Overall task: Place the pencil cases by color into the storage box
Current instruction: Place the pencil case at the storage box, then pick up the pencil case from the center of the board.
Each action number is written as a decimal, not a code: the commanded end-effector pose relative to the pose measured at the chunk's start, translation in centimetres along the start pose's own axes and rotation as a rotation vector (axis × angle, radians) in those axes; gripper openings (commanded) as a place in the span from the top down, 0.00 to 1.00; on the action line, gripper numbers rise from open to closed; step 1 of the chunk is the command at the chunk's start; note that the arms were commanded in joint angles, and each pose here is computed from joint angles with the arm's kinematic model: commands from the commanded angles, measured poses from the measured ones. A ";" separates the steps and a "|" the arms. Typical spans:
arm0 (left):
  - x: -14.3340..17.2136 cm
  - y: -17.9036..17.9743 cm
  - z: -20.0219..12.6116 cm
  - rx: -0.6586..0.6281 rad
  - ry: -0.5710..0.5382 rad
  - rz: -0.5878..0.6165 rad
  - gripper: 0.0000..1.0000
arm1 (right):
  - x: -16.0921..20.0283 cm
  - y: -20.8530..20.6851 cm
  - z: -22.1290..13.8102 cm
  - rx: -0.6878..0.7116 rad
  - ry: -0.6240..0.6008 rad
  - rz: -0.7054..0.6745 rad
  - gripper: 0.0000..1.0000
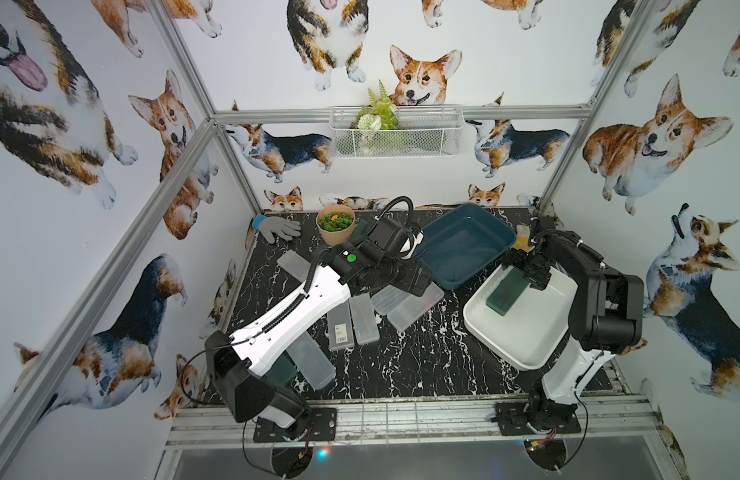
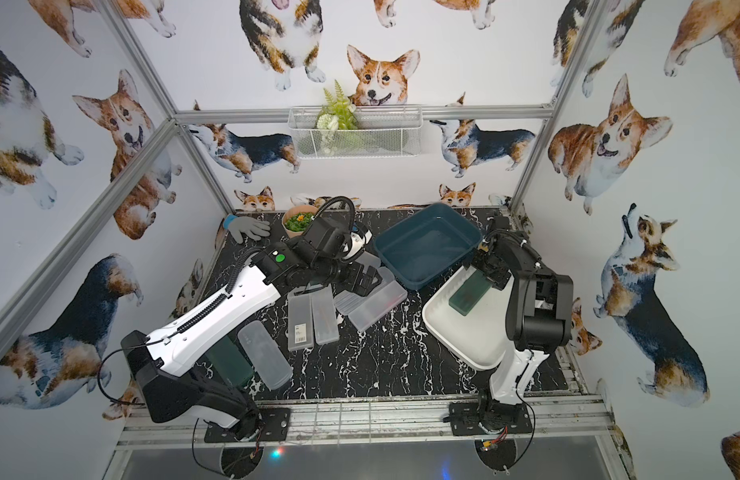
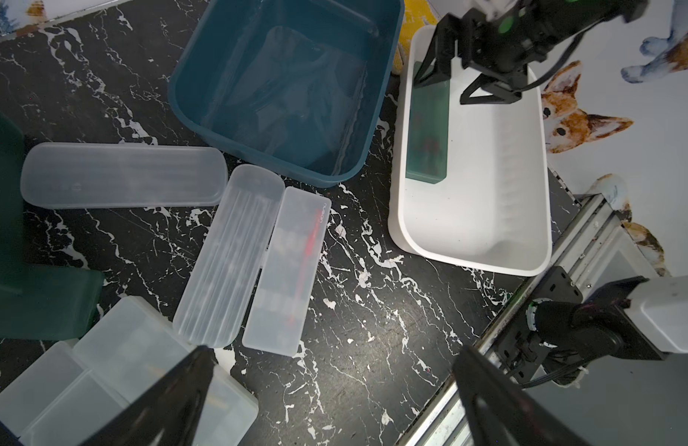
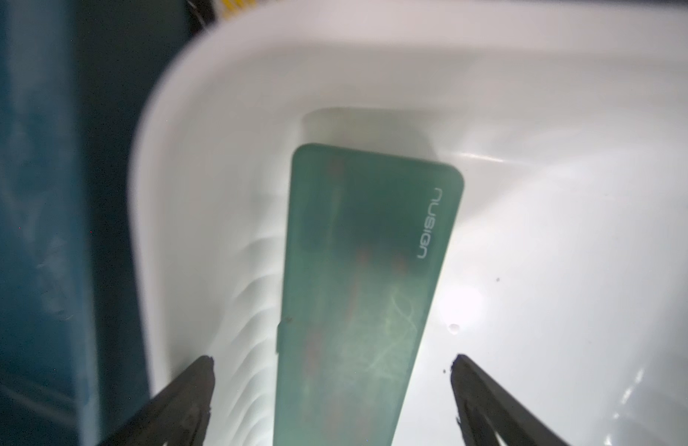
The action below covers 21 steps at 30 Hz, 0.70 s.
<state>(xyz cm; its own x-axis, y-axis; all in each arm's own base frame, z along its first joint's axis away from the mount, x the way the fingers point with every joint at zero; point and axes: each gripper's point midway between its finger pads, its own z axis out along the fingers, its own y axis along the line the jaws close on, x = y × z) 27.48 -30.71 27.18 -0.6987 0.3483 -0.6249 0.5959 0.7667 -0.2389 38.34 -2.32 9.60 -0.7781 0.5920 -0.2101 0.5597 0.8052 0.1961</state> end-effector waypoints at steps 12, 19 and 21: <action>0.1 12.7 -2.4 -0.277 0.021 -0.367 0.00 | 5.3 13.7 -13.1 -0.294 -0.284 -0.349 0.00; 4.8 19.9 -6.0 -0.431 0.001 -0.647 0.00 | 15.7 26.3 -13.6 -0.449 -0.223 -0.820 0.00; 6.9 21.7 -7.3 -0.483 -0.003 -0.726 0.00 | 18.7 28.9 -13.0 -0.495 -0.174 -0.905 0.00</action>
<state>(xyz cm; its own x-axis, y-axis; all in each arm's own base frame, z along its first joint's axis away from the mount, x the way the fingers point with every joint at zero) 34.15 -10.56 23.92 -0.8517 -0.2082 -0.4808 -0.0965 0.9643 -0.2466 36.91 28.14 23.88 -0.8075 -0.0782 -0.5847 -0.2906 0.9153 0.2789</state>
